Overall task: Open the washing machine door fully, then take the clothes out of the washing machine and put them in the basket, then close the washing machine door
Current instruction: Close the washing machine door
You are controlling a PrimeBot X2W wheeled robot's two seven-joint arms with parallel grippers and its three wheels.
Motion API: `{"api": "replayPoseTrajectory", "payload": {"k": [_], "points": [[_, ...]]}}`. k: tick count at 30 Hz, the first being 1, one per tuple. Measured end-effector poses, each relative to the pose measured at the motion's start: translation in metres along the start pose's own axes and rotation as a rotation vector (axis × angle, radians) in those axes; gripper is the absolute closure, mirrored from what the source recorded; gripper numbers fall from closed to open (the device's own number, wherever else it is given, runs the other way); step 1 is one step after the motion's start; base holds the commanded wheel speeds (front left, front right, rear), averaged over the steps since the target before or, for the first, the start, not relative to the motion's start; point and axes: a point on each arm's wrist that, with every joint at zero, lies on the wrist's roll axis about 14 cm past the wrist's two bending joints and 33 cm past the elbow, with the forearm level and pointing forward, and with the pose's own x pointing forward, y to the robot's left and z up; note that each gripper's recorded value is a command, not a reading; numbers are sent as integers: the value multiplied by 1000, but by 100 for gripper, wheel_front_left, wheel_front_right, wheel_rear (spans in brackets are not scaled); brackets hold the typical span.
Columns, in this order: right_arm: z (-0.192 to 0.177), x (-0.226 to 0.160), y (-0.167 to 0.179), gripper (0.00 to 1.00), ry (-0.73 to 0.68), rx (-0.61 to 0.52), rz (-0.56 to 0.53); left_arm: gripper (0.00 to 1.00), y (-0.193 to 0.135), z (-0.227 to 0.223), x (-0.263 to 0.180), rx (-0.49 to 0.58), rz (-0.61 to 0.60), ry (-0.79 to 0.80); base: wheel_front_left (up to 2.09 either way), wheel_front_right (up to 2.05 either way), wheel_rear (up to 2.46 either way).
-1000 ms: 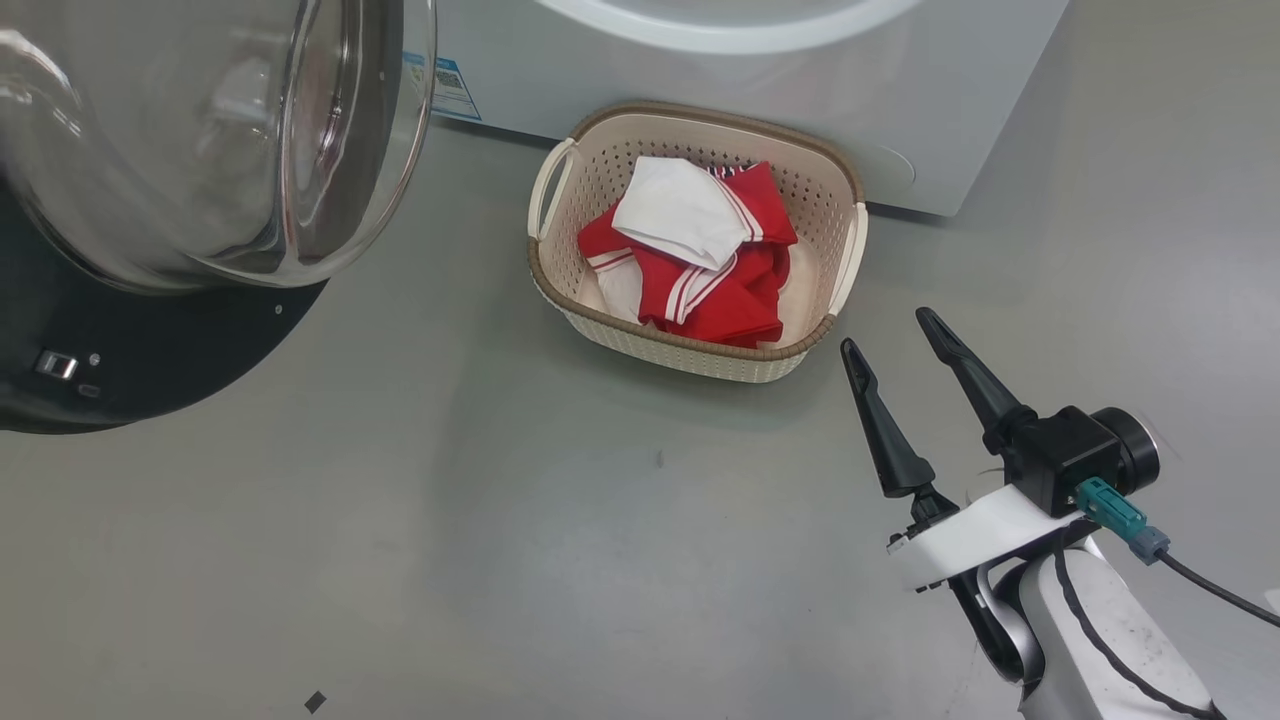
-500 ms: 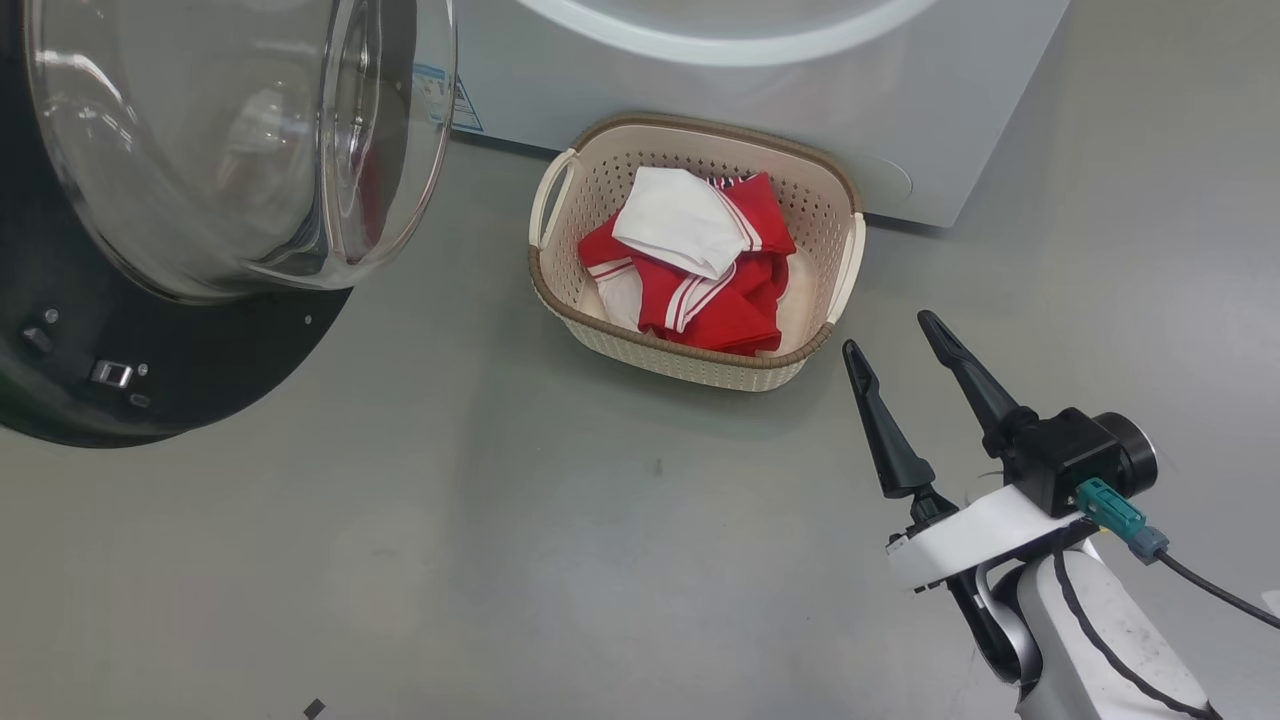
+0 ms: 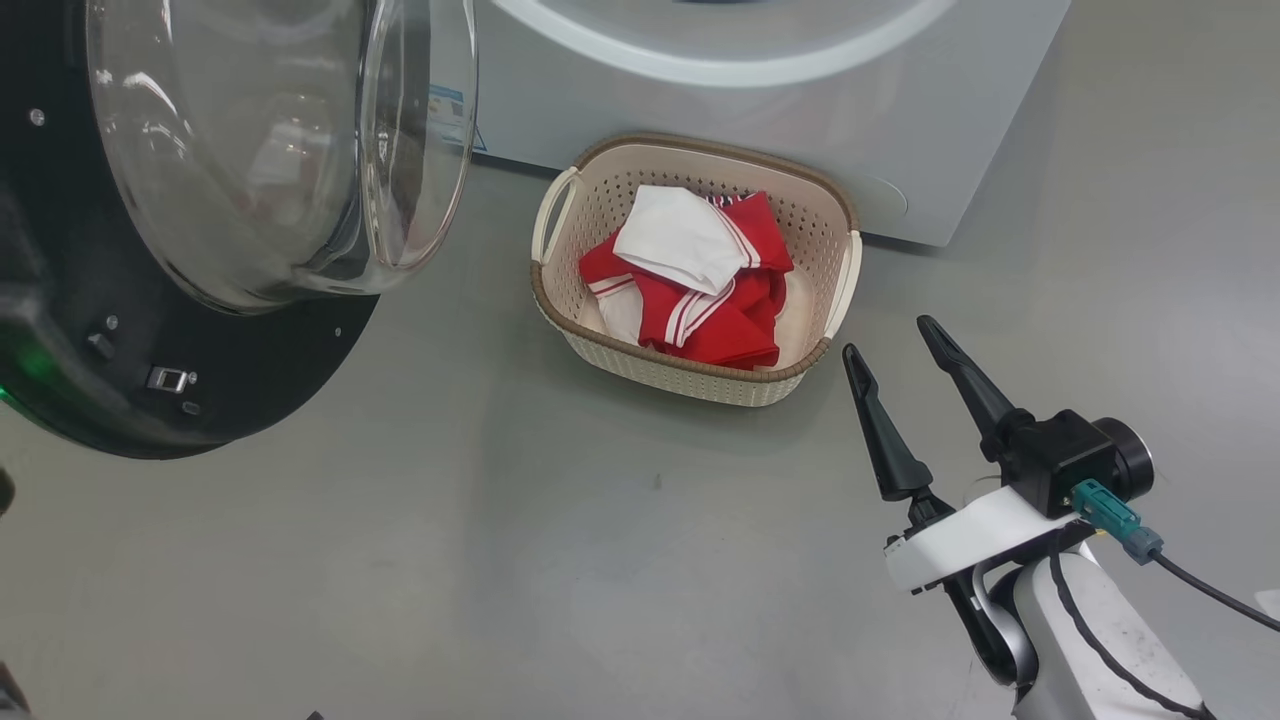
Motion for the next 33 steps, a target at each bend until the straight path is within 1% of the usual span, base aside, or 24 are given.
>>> {"api": "replayPoseTrajectory", "payload": {"k": [22, 25, 28, 29, 33], "points": [[5, -1, 6, 0, -12, 9, 1, 100, 6, -57, 4, 31, -38, 137, 0, 0, 0], [5, -2, 6, 0, -12, 10, 1, 100, 7, -57, 2, 42, -39, 131, 0, 0, 0], [5, -2, 6, 0, -12, 10, 0, 100, 4, -46, -4, 71, -47, 63, 0, 0, 0], [5, -2, 6, 0, -12, 10, 0, 100, 4, -46, -4, 71, -47, 63, 0, 0, 0], [5, -3, 6, 0, -8, 9, -2, 100, 4, -28, -14, 160, -26, -38, 0, 0, 0]]}}
